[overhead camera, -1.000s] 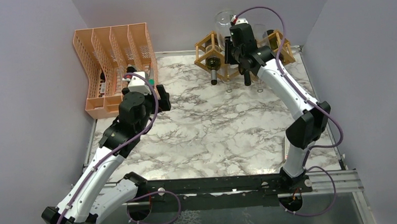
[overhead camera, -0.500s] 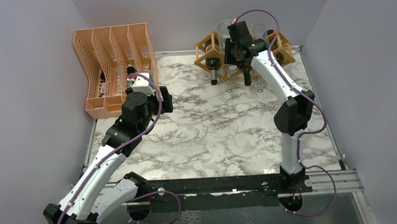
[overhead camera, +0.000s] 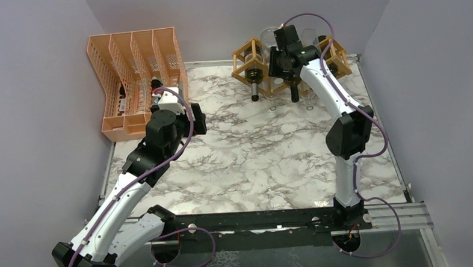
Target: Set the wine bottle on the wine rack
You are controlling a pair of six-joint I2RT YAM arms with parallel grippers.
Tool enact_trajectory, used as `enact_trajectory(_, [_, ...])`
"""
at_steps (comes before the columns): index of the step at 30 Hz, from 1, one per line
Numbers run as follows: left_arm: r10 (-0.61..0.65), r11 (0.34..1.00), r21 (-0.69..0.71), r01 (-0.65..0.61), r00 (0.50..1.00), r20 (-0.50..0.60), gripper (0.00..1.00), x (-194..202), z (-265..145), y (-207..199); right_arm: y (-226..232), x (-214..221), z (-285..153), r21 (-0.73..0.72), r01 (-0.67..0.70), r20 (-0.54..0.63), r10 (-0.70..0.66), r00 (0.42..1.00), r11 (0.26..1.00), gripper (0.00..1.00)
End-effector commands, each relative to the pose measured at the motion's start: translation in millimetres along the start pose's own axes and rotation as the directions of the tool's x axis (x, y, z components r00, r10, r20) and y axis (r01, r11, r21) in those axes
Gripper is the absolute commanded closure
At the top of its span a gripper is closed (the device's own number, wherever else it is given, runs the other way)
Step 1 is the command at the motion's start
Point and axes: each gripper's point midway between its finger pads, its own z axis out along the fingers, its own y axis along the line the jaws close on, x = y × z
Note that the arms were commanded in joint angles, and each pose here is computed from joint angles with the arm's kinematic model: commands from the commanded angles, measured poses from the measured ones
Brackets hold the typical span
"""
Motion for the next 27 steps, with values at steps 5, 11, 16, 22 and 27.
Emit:
enact_trajectory(5, [0.008,1.0,0.016,-0.009,1.0,0.021,0.02,-4.9,1.1,-2.0,9.0,-54.1,-15.9,-0.056,-0.022,0.196,0.032,0.98,0.998,0.45])
enact_trajectory(11, [0.011,1.0,0.016,-0.011,1.0,0.025,0.02,-6.3,0.7,-2.1,4.4,-55.5,-23.2,-0.04,-0.009,0.206,0.017,0.978,0.999,0.29])
enact_trajectory(16, [0.006,1.0,0.014,-0.007,1.0,0.03,0.01,-8.0,-0.4,-1.8,4.0,-65.6,-45.5,-0.052,-0.009,0.248,0.021,0.969,0.999,0.25])
enact_trajectory(22, [-0.012,0.999,0.039,0.01,0.997,0.07,0.01,-18.1,-5.3,-5.5,4.5,-69.6,-89.5,-0.1,-0.002,0.29,0.031,0.956,0.995,0.23])
enact_trajectory(27, [-0.021,0.999,0.049,0.018,0.998,0.064,0.01,-28.4,-12.9,-8.5,-10.3,-28.7,-125.1,-0.12,0.0,0.259,0.031,0.965,0.993,0.22])
